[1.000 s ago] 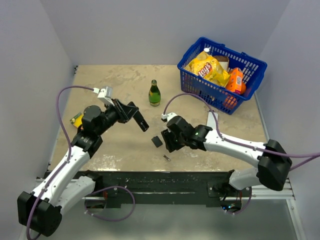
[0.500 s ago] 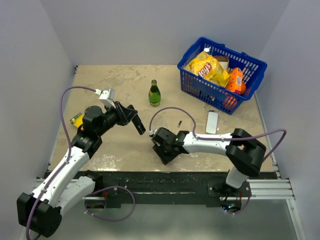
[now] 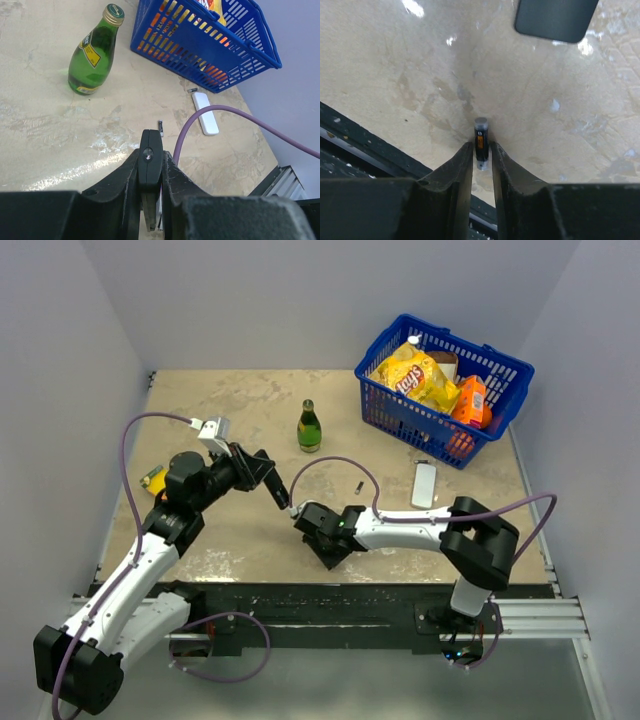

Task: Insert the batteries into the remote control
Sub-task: Pick up the battery from the center of the board.

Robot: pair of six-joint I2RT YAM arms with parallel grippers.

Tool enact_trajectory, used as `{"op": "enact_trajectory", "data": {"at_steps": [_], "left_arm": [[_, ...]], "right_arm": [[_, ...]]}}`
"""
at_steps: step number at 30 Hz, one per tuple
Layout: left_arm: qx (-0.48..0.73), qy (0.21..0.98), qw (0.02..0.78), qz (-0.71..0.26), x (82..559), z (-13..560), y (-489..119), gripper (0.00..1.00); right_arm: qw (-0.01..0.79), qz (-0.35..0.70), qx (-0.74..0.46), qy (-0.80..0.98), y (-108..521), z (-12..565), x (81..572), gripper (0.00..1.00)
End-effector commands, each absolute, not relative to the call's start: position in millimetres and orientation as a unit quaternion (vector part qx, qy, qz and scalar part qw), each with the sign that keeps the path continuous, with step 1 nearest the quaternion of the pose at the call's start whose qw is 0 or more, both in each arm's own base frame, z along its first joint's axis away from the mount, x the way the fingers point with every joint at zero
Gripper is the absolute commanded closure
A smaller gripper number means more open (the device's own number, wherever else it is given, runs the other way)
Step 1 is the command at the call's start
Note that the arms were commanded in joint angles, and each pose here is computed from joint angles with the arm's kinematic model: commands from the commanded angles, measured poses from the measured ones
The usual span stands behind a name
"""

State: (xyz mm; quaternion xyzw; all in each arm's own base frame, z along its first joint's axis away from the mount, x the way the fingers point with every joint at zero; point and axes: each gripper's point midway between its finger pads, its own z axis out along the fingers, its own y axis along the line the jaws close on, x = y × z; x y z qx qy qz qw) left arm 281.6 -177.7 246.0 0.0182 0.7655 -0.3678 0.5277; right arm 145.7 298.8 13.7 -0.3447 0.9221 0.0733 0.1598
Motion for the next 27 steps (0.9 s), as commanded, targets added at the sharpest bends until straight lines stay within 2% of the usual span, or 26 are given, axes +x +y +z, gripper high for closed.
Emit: {"op": "enact_trajectory", "data": {"at_steps": [1,23,27], "left_arm": [[0.028,0.742,0.551,-0.38,282.7,264.8,-179.0,1.0],[0.029,0.739,0.541,-0.401,279.6,262.0,-185.1,1.0],[0.029,0.737,0.539,-0.406,278.9,261.3,-186.7,1.0]], "right_arm": [[0.146,0.045,-0.343,0.927,274.1,14.8,135.1,0.74],[0.152,-0.002,-0.349,0.925,271.6,-8.1,134.9,0.75],[0.163,-0.001,-0.347,0.923,273.5,-2.4,138.3,0.94]]}}
